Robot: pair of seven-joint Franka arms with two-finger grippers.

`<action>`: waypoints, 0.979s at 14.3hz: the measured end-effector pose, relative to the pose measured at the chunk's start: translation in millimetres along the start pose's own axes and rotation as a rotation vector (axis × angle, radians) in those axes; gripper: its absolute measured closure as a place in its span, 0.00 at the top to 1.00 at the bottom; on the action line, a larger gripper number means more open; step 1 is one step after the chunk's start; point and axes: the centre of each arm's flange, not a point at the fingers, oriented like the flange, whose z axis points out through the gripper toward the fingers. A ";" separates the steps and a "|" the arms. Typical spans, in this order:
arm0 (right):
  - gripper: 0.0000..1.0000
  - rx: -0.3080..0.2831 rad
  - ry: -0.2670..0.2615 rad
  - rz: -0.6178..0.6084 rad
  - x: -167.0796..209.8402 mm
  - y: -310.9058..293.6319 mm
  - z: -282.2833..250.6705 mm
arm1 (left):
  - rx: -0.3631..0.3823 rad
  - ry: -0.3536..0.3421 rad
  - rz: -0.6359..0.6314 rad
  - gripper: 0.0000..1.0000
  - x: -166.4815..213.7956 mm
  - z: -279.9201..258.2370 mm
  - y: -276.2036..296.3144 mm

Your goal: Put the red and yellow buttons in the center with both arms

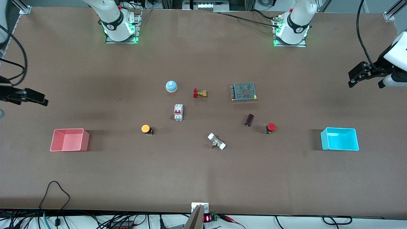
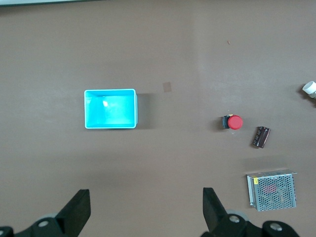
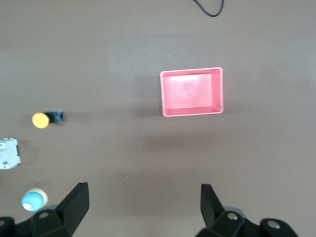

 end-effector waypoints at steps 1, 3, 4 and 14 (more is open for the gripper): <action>1.00 0.000 -0.005 -0.007 -4.4 -0.9 -3.0 | 0.000 0.000 0.002 1.00 -1.2 -1.7 0.7; 1.00 0.005 -0.016 -0.024 -10.6 -9.8 -2.4 | 0.000 -0.001 0.004 1.00 -1.3 -1.9 2.2; 1.00 0.007 -0.021 -0.025 -12.0 -13.5 -0.3 | 0.000 0.000 0.005 1.00 -1.2 -2.3 2.8; 1.00 0.010 -0.032 0.000 -31.5 -15.6 -4.8 | -0.001 -0.005 0.008 1.00 24.0 2.2 3.9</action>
